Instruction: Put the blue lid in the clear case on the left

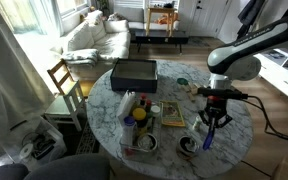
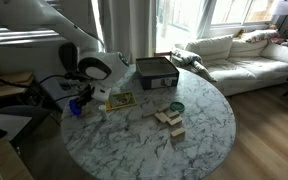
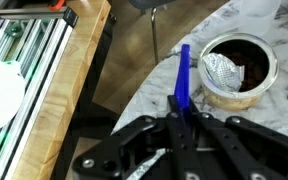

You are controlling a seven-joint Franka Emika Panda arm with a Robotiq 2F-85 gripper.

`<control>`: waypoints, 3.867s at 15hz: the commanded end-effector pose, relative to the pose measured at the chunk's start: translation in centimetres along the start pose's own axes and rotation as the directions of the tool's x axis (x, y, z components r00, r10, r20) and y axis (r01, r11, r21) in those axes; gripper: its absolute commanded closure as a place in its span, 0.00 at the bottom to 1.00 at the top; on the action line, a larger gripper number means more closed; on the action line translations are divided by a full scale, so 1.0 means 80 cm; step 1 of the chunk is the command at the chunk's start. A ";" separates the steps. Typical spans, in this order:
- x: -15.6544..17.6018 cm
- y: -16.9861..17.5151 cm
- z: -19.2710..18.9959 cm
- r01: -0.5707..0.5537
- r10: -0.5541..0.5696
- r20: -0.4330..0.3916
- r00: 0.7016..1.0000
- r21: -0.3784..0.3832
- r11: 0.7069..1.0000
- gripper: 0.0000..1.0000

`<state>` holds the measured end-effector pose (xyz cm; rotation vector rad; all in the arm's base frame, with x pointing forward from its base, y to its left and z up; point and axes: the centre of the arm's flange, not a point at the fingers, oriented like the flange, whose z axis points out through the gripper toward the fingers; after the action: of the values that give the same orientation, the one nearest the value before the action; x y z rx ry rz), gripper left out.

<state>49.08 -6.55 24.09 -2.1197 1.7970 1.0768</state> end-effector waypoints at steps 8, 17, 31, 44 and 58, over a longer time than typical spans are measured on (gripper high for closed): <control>-0.259 -0.027 -0.043 0.307 -0.377 -0.396 0.837 -0.231 0.923 0.98; -0.379 -0.053 -0.008 0.452 -0.596 -0.551 0.584 -0.390 0.802 0.98; -0.397 -0.090 -0.014 0.540 -0.633 -0.593 0.497 -0.360 0.761 0.98; -0.400 -0.186 0.038 0.617 -0.736 -0.575 0.358 -0.445 0.649 0.98; -0.380 -0.209 0.084 0.584 -0.850 -0.484 0.208 -0.636 0.504 0.98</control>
<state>60.43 25.28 32.84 -3.3313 0.4321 0.1193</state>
